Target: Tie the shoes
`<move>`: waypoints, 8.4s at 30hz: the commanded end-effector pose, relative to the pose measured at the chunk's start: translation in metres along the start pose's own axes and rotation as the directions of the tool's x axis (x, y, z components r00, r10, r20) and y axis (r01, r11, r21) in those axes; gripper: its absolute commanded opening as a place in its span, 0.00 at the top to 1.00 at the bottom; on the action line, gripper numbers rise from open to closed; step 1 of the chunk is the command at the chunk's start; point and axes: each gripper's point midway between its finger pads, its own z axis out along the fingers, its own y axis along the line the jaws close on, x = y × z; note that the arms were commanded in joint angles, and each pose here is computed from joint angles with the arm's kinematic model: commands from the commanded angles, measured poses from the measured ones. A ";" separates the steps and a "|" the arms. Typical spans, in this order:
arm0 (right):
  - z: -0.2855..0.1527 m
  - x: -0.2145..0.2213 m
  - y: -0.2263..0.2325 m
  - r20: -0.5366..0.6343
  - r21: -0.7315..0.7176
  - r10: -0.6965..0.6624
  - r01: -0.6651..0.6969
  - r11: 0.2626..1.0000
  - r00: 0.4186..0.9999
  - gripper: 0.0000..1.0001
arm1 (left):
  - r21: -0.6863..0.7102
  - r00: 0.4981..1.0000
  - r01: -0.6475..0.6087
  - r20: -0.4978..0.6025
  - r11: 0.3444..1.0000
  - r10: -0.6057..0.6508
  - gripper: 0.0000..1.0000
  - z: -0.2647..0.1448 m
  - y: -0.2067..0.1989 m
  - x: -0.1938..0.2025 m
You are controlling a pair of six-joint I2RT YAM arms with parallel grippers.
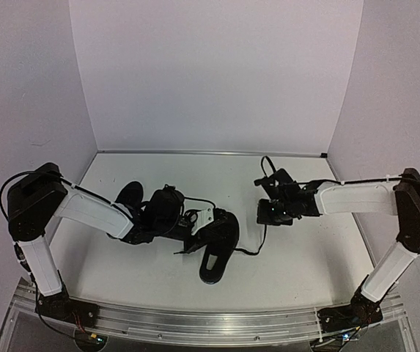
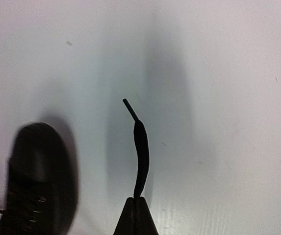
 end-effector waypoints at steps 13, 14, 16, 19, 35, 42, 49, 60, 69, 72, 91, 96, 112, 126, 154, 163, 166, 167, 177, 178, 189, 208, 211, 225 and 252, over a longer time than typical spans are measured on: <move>-0.057 -0.070 0.269 0.104 -0.710 -0.232 0.235 0.664 0.967 1.00 | -0.032 0.983 -0.165 0.081 0.986 0.167 1.00 -0.022 -0.012 -0.021; -0.056 -0.066 0.275 0.088 -0.724 -0.237 0.225 0.652 0.968 1.00 | -0.032 0.983 -0.164 0.078 0.986 0.166 1.00 -0.022 -0.013 -0.020; -0.052 -0.056 0.279 0.053 -0.747 -0.252 0.206 0.632 0.966 0.92 | -0.033 0.983 -0.164 0.075 0.986 0.166 1.00 -0.023 -0.014 -0.020; -0.056 -0.043 0.276 0.022 -0.769 -0.277 0.194 0.610 0.961 0.57 | -0.036 0.984 -0.163 0.068 0.986 0.165 1.00 -0.024 -0.015 -0.018; -0.108 0.016 0.174 -0.049 -0.761 -0.206 0.097 0.641 0.977 0.48 | -0.062 0.988 -0.153 0.029 0.986 0.155 1.00 -0.015 -0.005 -0.013; -0.095 0.048 0.174 -0.087 -0.750 -0.236 0.092 0.654 0.968 0.49 | -0.062 0.988 -0.151 0.024 0.987 0.153 1.00 -0.013 -0.004 -0.014; -0.076 0.054 0.174 -0.105 -0.723 -0.245 0.095 0.684 0.964 0.60 | -0.064 0.988 -0.151 0.031 0.986 0.153 1.00 -0.015 -0.003 -0.018; -0.060 0.061 0.165 -0.136 -0.677 -0.227 0.077 0.732 0.964 0.73 | -0.069 0.987 -0.156 0.028 0.985 0.159 1.00 -0.015 -0.002 -0.019; -0.059 0.060 0.158 -0.133 -0.652 -0.217 0.079 0.754 0.967 1.00 | -0.087 0.992 -0.122 0.023 0.989 0.124 0.93 -0.017 0.003 -0.021; -0.060 0.056 0.157 -0.119 -0.645 -0.209 0.085 0.760 0.971 1.00 | -0.094 0.996 -0.084 -0.036 0.992 0.081 0.76 -0.024 0.009 -0.019; -0.061 0.055 0.151 -0.113 -0.623 -0.205 0.091 0.777 0.972 1.00 | -0.167 0.809 0.203 -0.527 0.965 -0.261 0.44 -0.081 0.077 0.101; -0.062 0.054 0.150 -0.112 -0.623 -0.202 0.089 0.777 0.973 1.00 | -0.129 0.762 0.231 -0.593 0.964 -0.261 0.43 -0.072 0.075 0.119; -0.059 0.053 0.149 -0.107 -0.611 -0.197 0.092 0.786 0.975 1.00 | -0.184 0.702 0.291 -0.625 0.939 -0.340 1.00 -0.084 0.061 0.119; -0.053 0.047 0.147 -0.092 -0.588 -0.178 0.091 0.804 0.980 1.00 | -0.462 0.699 0.204 -0.549 0.863 -0.458 1.00 -0.160 0.018 0.033; -0.054 0.028 0.152 -0.060 -0.636 -0.217 0.130 0.761 0.974 1.00 | 0.265 0.940 -0.091 -0.296 0.960 0.171 1.00 -0.015 -0.147 -0.114; -0.060 0.029 0.157 -0.050 -0.670 -0.256 0.157 0.725 0.965 1.00 | 0.344 0.910 -0.305 -0.169 0.888 0.379 1.00 0.052 -0.149 -0.126; -0.061 0.030 0.157 -0.049 -0.675 -0.261 0.161 0.721 0.964 1.00 | 0.342 0.901 -0.320 -0.178 0.884 0.395 1.00 0.061 -0.143 -0.118; -0.061 0.030 0.157 -0.049 -0.675 -0.262 0.161 0.720 0.964 1.00 | 0.335 0.903 -0.320 -0.176 0.886 0.392 1.00 0.062 -0.140 -0.117; -0.060 0.031 0.161 -0.053 -0.689 -0.273 0.163 0.706 0.960 1.00 | 0.198 0.905 -0.337 -0.202 0.920 0.375 0.81 0.062 -0.103 -0.113; -0.060 0.031 0.162 -0.053 -0.690 -0.273 0.162 0.705 0.961 1.00 | 0.184 0.907 -0.337 -0.199 0.924 0.370 0.78 0.059 -0.101 -0.114; -0.061 0.030 0.167 -0.061 -0.706 -0.272 0.151 0.692 0.960 1.00 | 0.100 0.962 -0.215 -0.151 0.972 0.228 0.60 0.006 -0.081 -0.128; -0.066 0.057 0.219 -0.090 -0.786 -0.334 0.139 0.602 0.938 0.72 | -0.367 0.946 0.285 -0.039 0.885 -0.321 0.54 -0.115 0.010 -0.028; -0.083 0.049 0.218 -0.060 -0.798 -0.326 0.151 0.584 0.943 0.56 | -0.341 0.934 0.330 -0.017 0.880 -0.357 0.52 -0.110 0.011 -0.021; -0.102 0.070 0.143 -0.103 -0.700 -0.241 0.102 0.707 0.965 0.31 | -0.139 0.942 0.326 -0.030 0.935 -0.333 0.40 -0.067 0.015 -0.023; -0.008 0.152 0.057 -0.317 -0.370 -0.229 0.103 0.923 0.920 0.59 | -0.007 0.960 0.267 -0.087 0.964 -0.266 0.40 -0.030 0.022 -0.006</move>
